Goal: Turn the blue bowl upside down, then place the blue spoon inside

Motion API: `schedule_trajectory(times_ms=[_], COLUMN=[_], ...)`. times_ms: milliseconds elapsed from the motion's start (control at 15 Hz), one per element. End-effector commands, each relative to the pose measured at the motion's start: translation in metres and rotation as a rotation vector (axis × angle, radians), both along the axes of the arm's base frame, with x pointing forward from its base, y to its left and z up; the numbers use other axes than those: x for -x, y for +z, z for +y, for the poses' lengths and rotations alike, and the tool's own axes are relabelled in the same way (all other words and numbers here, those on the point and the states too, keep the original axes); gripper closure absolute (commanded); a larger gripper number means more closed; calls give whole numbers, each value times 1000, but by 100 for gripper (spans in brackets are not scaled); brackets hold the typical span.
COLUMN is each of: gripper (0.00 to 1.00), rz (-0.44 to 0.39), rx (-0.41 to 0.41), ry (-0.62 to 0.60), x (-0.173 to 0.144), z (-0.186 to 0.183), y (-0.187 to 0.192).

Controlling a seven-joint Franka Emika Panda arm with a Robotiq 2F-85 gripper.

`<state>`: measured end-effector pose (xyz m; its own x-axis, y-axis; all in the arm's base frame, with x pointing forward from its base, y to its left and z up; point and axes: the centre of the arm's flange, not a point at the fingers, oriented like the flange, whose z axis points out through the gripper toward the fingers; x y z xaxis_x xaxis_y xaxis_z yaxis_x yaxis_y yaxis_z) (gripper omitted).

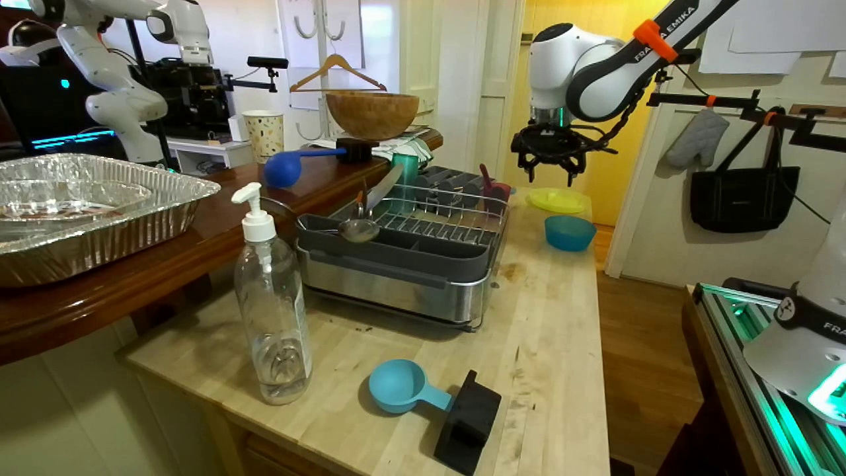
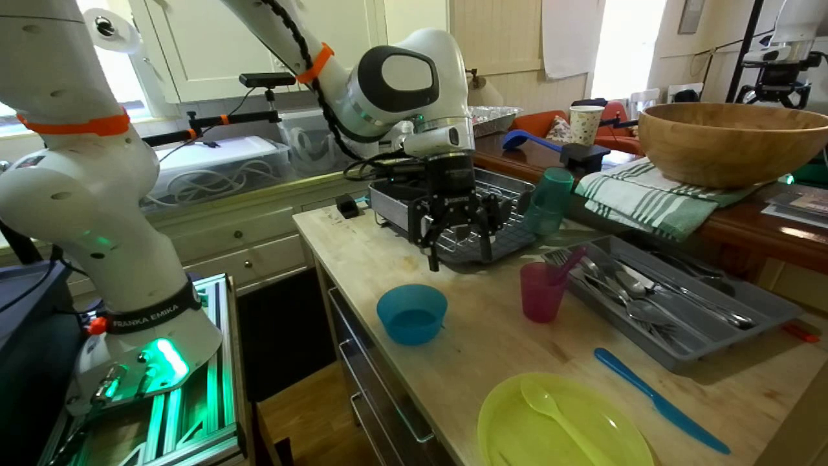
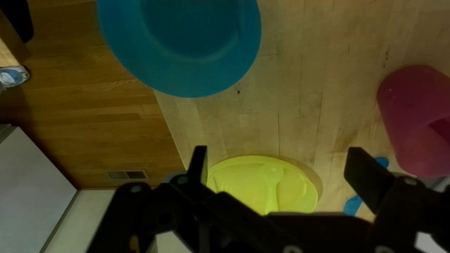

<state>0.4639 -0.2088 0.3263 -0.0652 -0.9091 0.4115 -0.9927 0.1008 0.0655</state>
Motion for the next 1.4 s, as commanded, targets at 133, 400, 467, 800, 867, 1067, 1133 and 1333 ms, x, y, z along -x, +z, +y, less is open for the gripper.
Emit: schedule_trajectory(times_ms=[133,400,467,800,867,1067,1133,1333], gripper=[0,0,0,0,0,0,0,0], rz=[0,0,-1,-41,-51,-63,-68,-80], rx=[0,8,5,-40,-58,-147,-172,-250], ry=[0,-97,-132,-281,-305,-293,-270,-145], x=[0,-21,-26,-39,-40,-43,-43,-39], z=[0,-25,-37,-95,-104,-123,-128,-143], y=[0,-12,-14,-21,-20,-23,-22,-18])
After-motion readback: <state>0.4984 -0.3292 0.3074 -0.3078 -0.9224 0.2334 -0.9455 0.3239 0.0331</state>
